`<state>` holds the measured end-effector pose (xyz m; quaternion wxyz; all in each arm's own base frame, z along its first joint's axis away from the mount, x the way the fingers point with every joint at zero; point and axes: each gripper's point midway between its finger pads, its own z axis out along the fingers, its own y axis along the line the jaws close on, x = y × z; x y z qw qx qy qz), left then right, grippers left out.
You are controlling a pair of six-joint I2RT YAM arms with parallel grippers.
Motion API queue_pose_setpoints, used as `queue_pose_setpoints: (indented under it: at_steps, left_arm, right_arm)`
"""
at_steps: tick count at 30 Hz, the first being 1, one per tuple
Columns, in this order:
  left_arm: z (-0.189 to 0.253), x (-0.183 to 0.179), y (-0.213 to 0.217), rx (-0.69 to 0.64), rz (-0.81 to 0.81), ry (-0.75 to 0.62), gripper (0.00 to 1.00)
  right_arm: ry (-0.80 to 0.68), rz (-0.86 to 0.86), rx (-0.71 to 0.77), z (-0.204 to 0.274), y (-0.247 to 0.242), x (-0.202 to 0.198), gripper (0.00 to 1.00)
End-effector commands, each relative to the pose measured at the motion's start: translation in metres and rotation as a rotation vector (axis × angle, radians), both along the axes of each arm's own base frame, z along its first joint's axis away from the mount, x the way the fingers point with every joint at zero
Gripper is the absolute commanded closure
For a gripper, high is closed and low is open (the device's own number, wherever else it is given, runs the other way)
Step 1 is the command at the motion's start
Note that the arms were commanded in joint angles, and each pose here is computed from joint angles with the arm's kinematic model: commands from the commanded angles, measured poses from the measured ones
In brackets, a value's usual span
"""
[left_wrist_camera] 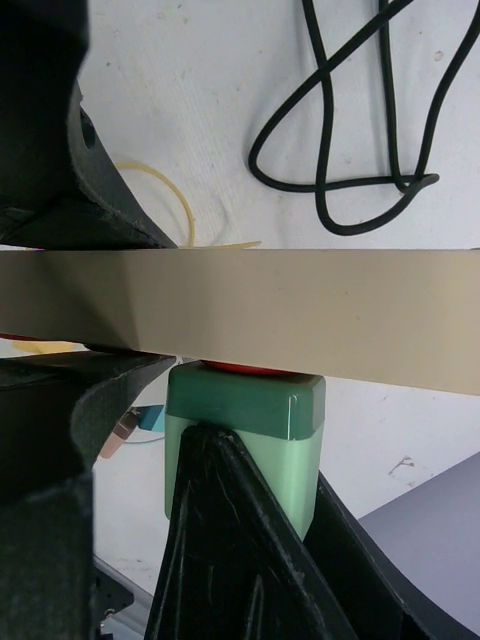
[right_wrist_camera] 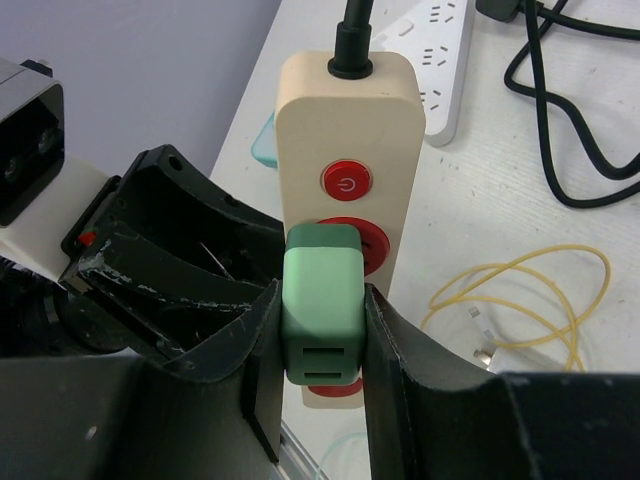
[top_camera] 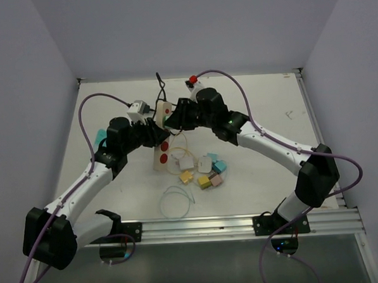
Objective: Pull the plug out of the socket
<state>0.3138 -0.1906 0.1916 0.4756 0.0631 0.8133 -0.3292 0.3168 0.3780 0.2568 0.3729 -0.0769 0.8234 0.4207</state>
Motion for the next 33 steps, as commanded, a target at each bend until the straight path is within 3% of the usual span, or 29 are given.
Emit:
queue_pose_setpoints:
  at_steps: [1,11,18,24,33]
  left_arm:
    - [-0.045,0.034,0.098,0.157,0.512,0.131,1.00]
    - [-0.031,0.050,0.129,0.225,0.695,0.118,1.00]
    - [-0.017,0.056,0.136,0.243,0.721,0.077,1.00]
    - [0.010,0.058,0.117,0.189,0.610,-0.017,1.00]
    - [0.002,0.050,0.069,0.181,0.279,-0.035,1.00]
  right_arm:
    - [-0.112,0.005,0.087,0.080,-0.031,-0.029,1.00]
    - [-0.085,-0.009,0.042,0.076,-0.065,-0.061,1.00]
    - [-0.103,-0.032,0.035,0.092,-0.086,-0.076,1.00]
    - [-0.058,0.028,-0.024,0.063,-0.082,-0.081,1.00]
    - [0.156,0.277,-0.107,-0.062,-0.040,-0.092,1.00]
